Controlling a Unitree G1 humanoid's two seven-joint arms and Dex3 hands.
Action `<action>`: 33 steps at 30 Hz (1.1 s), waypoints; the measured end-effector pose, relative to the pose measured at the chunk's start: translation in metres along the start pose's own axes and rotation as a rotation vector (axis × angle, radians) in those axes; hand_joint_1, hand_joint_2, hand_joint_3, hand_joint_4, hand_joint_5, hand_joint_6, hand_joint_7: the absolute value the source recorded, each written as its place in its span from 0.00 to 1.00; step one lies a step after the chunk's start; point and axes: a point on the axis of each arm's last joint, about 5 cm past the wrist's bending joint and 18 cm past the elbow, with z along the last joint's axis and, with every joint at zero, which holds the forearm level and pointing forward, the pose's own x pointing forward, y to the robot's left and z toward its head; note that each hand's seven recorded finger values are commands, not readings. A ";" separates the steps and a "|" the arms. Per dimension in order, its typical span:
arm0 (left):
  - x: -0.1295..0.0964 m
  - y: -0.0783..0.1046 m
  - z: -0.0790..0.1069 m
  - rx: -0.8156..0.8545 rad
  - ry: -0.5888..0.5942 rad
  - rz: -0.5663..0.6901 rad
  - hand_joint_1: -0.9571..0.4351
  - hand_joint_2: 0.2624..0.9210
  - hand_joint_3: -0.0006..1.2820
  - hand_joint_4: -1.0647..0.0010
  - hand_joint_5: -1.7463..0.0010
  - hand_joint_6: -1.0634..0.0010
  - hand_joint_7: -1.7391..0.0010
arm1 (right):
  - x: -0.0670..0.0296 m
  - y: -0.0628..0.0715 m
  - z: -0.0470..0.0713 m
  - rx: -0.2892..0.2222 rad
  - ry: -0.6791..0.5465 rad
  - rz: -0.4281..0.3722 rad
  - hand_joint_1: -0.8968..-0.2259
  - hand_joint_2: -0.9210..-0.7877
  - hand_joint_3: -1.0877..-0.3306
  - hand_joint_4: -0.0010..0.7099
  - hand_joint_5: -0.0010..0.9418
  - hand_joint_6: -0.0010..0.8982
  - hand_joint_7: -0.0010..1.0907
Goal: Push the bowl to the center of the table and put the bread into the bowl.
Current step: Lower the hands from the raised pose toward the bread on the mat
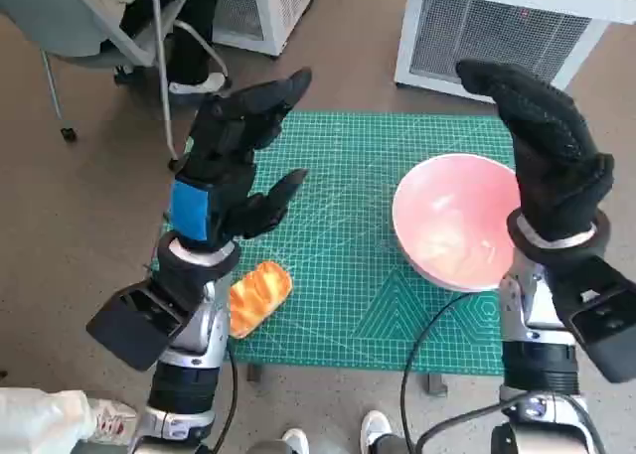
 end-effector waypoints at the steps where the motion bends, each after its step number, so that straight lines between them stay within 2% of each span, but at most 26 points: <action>1: 0.000 0.000 0.000 0.000 0.001 0.000 0.37 1.00 0.27 0.56 0.97 0.83 0.54 | -0.0001 0.000 0.000 0.000 0.000 0.000 0.46 0.00 0.44 0.36 0.00 0.09 0.36; 23: -0.001 0.003 0.000 0.004 0.000 0.005 0.38 1.00 0.27 0.56 0.97 0.85 0.55 | -0.0041 -0.003 0.000 -0.012 0.002 -0.017 0.45 0.00 0.44 0.35 0.00 0.10 0.36; 28: -0.001 0.003 0.000 0.004 0.000 0.006 0.38 1.00 0.27 0.56 0.98 0.85 0.54 | -0.0114 -0.011 0.002 -0.040 0.009 -0.036 0.46 0.00 0.43 0.35 0.00 0.10 0.36; 33: -0.001 0.005 0.001 0.009 -0.002 0.011 0.38 1.00 0.27 0.56 0.98 0.85 0.54 | -0.0270 -0.031 0.001 -0.099 0.047 -0.102 0.44 0.00 0.44 0.36 0.00 0.10 0.36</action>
